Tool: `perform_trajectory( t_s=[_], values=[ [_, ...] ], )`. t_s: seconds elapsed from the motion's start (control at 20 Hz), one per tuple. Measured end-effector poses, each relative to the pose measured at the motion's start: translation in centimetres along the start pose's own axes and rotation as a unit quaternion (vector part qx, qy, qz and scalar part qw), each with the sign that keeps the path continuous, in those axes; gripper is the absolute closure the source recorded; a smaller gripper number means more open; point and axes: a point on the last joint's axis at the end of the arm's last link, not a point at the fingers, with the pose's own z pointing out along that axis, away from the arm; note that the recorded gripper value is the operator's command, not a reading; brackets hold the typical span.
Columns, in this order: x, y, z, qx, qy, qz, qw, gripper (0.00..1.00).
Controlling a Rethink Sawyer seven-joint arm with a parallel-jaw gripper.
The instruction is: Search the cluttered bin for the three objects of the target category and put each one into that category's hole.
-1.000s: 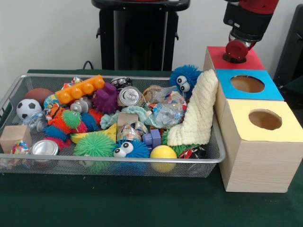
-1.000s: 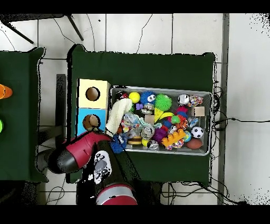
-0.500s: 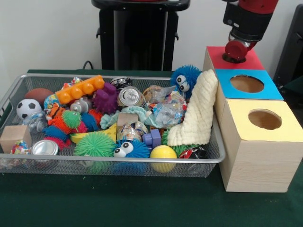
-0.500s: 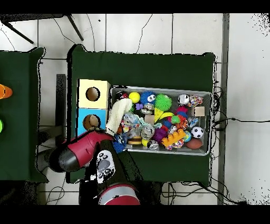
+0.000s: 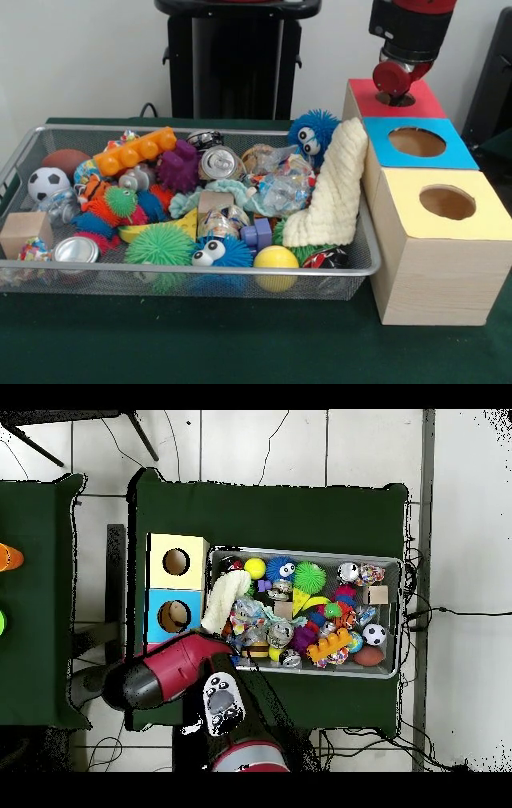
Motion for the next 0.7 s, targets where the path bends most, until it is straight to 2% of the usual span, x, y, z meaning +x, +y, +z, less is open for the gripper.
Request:
perform_trajectory(
  t_s=[0.5,0.7],
  values=[
    [0.0,-0.4,-3.1,-0.010,-0.007,0.033,0.9994,1.00],
    [-0.5,-1.2,-4.4,-0.007,-0.018,0.046,0.9988,1.00]
  ],
)
